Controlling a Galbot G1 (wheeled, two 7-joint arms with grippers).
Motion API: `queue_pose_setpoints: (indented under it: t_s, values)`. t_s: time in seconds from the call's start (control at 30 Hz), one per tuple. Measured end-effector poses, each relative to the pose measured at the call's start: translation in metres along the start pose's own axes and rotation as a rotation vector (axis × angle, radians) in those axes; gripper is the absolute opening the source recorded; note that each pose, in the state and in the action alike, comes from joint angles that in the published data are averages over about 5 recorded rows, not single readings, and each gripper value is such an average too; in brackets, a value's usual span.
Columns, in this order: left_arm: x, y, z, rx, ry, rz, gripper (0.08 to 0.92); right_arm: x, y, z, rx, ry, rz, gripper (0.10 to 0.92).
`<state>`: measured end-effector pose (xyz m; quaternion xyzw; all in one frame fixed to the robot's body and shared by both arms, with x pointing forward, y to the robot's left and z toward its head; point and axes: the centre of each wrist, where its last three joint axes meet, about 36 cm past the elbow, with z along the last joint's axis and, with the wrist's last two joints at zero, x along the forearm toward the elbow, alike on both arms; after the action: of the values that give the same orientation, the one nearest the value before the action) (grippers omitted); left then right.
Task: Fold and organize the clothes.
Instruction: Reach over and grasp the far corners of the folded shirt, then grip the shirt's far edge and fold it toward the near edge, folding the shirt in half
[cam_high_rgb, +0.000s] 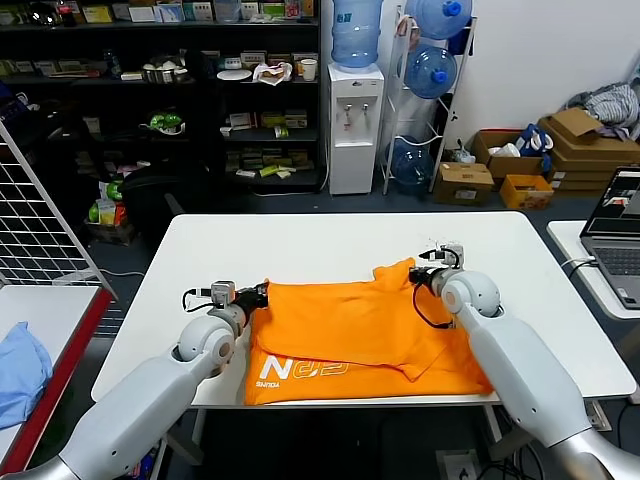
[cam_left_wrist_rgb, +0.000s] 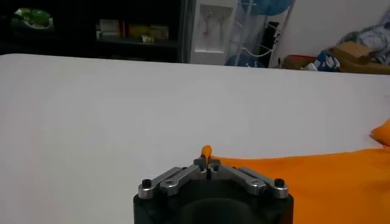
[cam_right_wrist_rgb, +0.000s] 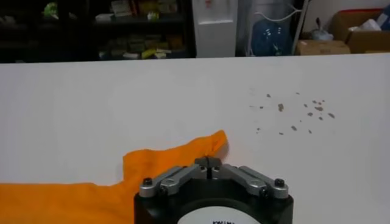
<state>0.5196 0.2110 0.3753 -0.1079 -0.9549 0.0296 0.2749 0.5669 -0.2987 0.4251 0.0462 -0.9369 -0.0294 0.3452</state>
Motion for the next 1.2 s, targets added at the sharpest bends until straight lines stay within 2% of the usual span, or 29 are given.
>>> queue_pose_setpoints:
  t_s: [0.33,0.7,0.97,1.2]
  values:
    - [0.025,0.002,-0.004,0.009,-0.034,0.006,0.096,0.038,-0.014,0.007,-0.012,-0.046,-0.008,0.122]
    - [0.075,-0.009,-0.001,0.006,-0.066,0.061,0.096,0.096,-0.018,0.027,0.011,-0.061,-0.024,0.122]
    - [0.117,-0.022,0.016,-0.013,-0.053,0.106,0.096,0.141,-0.014,0.043,0.047,-0.042,-0.026,0.122]
    - [0.143,-0.032,0.028,-0.015,-0.038,0.137,0.096,0.174,-0.008,0.056,0.079,-0.019,-0.020,0.122]
